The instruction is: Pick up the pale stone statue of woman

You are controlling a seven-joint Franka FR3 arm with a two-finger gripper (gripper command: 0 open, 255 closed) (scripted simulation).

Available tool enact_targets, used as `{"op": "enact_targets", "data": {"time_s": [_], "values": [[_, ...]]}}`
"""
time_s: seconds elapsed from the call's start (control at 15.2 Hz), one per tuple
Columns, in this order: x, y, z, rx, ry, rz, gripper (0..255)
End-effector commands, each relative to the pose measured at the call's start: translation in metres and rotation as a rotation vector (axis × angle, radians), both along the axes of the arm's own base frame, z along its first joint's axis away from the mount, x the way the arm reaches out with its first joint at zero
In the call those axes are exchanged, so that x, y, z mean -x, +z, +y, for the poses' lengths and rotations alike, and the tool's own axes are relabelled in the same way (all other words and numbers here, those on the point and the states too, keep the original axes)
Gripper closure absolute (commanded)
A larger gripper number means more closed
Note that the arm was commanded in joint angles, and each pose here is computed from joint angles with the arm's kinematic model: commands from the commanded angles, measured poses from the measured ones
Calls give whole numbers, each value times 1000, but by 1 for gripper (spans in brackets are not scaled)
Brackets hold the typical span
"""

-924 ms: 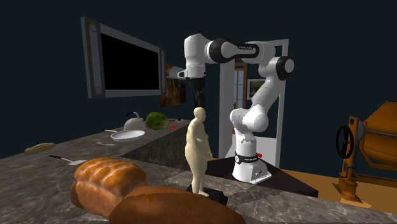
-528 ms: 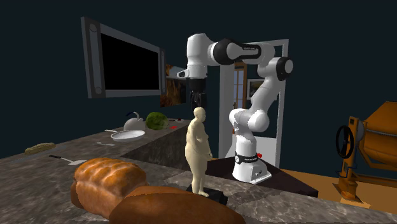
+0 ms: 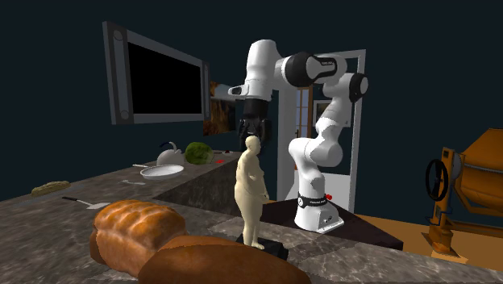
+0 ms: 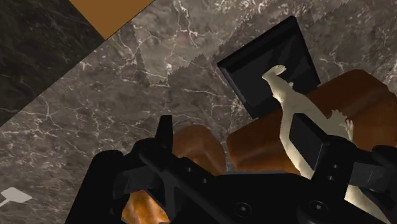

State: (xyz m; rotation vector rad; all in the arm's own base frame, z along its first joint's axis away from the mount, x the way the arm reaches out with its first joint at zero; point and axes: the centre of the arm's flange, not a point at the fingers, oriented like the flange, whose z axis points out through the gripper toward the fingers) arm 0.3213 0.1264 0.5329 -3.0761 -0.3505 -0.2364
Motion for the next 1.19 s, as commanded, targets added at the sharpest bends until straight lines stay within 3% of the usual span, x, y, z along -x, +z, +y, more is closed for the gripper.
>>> {"op": "enact_targets", "data": {"time_s": [0.0, 0.46, 1.12], "values": [[-1, -1, 19, -31, 56, -48, 0], [9, 1, 88, -130, 247, -206, 0], [9, -39, 89, -132, 250, -208, 0]]}}
